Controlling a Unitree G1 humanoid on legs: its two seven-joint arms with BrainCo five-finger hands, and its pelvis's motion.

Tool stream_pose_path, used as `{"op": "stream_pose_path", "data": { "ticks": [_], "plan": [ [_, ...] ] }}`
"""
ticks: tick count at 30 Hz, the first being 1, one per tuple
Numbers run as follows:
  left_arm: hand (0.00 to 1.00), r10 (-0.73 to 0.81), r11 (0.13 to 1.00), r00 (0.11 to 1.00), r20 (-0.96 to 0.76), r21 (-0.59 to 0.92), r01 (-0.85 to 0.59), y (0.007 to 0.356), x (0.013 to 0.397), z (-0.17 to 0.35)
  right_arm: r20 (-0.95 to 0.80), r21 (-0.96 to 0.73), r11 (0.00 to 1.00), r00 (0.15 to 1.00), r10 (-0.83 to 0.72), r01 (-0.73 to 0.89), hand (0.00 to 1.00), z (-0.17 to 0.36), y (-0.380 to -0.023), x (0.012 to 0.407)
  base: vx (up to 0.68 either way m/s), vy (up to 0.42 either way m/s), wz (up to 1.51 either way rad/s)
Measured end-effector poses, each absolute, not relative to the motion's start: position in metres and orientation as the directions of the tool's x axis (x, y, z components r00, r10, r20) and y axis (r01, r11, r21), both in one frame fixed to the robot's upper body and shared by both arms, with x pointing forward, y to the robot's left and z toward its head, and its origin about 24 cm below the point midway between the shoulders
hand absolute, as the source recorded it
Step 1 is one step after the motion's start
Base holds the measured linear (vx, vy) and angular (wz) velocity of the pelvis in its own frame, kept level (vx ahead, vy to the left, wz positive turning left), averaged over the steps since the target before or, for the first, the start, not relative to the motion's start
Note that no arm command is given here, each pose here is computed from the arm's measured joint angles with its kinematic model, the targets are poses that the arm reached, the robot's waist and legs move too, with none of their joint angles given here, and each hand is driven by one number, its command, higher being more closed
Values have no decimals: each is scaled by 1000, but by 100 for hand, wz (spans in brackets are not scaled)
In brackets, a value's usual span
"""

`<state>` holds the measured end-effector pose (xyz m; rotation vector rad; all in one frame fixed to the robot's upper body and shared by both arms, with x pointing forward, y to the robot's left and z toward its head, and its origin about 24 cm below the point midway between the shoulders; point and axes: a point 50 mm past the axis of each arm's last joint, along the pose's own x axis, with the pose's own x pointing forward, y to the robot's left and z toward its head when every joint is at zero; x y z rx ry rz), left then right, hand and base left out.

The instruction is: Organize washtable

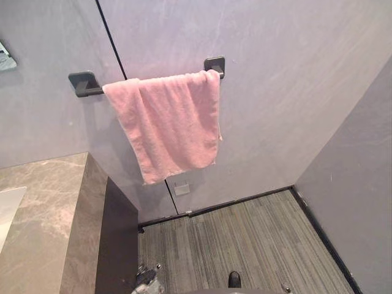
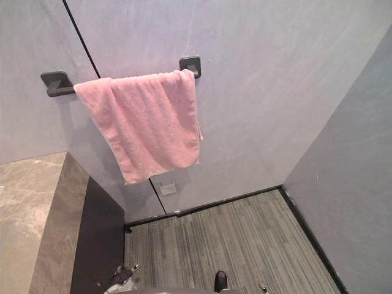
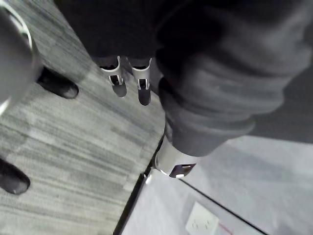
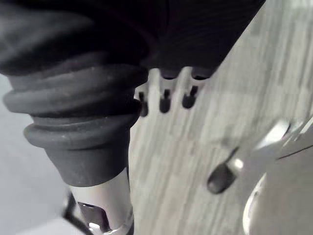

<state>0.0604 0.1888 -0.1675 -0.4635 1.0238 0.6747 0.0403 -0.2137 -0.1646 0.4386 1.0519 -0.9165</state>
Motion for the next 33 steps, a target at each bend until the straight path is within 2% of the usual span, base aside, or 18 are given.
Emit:
{"op": "stream_pose_path", "data": {
  "ticks": [1,4,6,9,14,19,26,33],
  "plan": [
    [0,298,703,297,-907,-2,-711,192,47,-170,-881,-113,629,216,-422,769,0,-164,-214,44,87,43,10],
    [0,320,710,280,-905,33,-704,202,43,-170,-878,-138,764,278,-388,631,0,-164,-213,60,52,47,11],
    [0,314,741,321,-893,20,-671,204,52,-167,-864,-142,820,335,-377,555,0,-161,-211,76,-13,66,45],
    [0,300,797,366,-881,21,-604,207,65,-164,-854,-167,868,371,-365,469,0,-160,-209,81,17,80,75],
    [0,299,824,421,-856,9,-567,209,76,-160,-850,-193,940,430,-303,281,0,-160,-193,90,54,-99,105],
    [0,290,773,422,-859,-50,-633,197,80,-161,-819,-187,967,517,-250,170,0,-153,-188,115,-102,-177,34],
    [0,302,730,406,-862,-65,-681,197,75,-162,-814,-227,957,506,-287,179,0,-154,-195,112,-222,-137,50],
    [0,331,690,368,-869,-44,-723,206,62,-163,-824,-238,952,479,-303,192,0,-155,-199,112,-63,44,93]
  ]
}}
